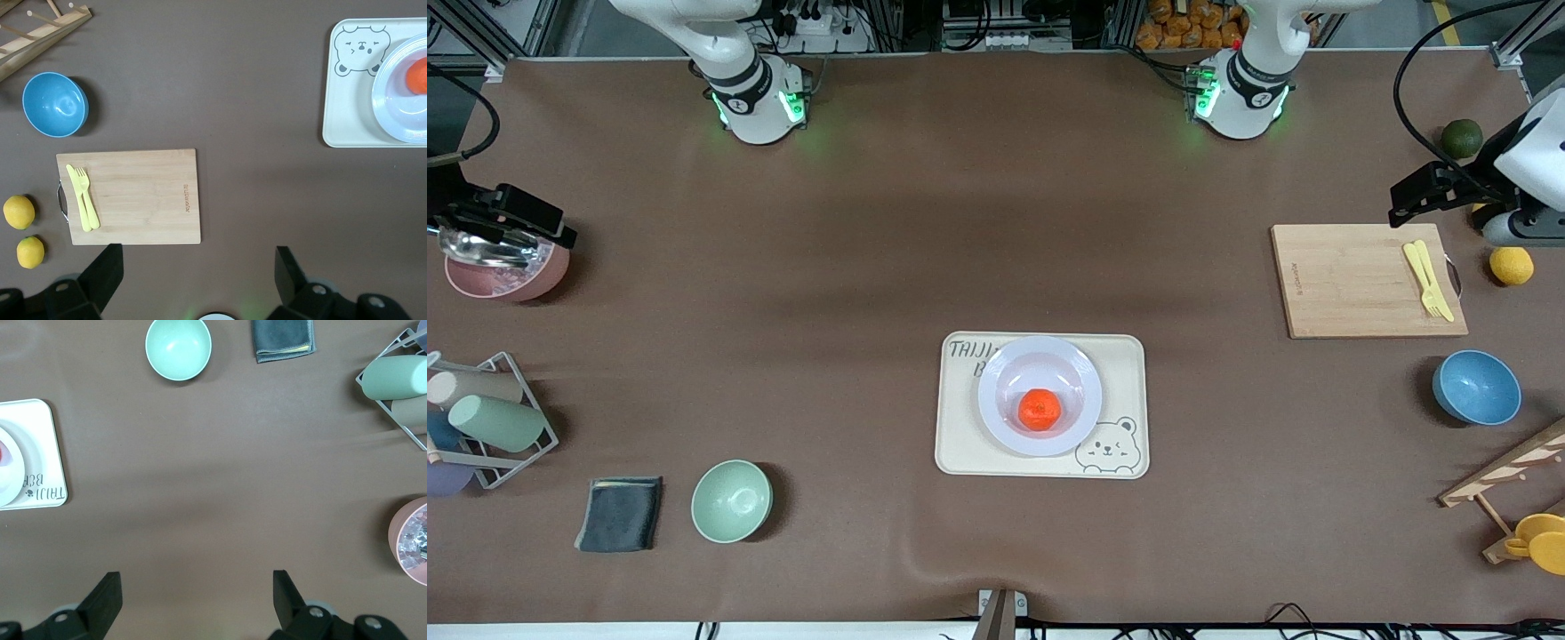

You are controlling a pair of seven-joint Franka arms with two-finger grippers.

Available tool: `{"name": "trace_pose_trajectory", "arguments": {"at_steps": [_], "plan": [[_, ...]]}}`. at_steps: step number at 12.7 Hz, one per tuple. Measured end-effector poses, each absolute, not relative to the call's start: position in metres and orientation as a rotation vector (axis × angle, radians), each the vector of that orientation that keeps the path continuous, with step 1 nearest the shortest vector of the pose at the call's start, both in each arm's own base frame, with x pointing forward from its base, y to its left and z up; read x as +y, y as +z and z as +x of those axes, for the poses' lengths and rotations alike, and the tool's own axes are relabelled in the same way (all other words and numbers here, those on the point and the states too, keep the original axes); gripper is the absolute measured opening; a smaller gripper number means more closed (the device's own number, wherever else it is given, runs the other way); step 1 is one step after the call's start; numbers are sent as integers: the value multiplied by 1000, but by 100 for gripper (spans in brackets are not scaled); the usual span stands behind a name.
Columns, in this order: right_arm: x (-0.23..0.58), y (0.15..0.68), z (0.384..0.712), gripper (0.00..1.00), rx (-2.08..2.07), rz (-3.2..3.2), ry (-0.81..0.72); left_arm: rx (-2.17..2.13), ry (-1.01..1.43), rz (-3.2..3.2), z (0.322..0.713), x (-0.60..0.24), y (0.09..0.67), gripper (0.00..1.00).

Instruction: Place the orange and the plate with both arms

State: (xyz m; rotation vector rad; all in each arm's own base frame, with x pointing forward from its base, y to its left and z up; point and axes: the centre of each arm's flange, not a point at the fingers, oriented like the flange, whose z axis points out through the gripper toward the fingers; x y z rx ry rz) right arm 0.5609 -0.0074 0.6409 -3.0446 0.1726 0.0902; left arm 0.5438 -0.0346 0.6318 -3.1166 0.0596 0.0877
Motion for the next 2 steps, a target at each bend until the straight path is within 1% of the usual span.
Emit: {"name": "trace_pose_trajectory", "arguments": {"at_steps": [2], "plan": [[-8, 640, 561, 100, 174, -3045, 94, 65, 88, -3116, 544, -36, 632, 100]]}}
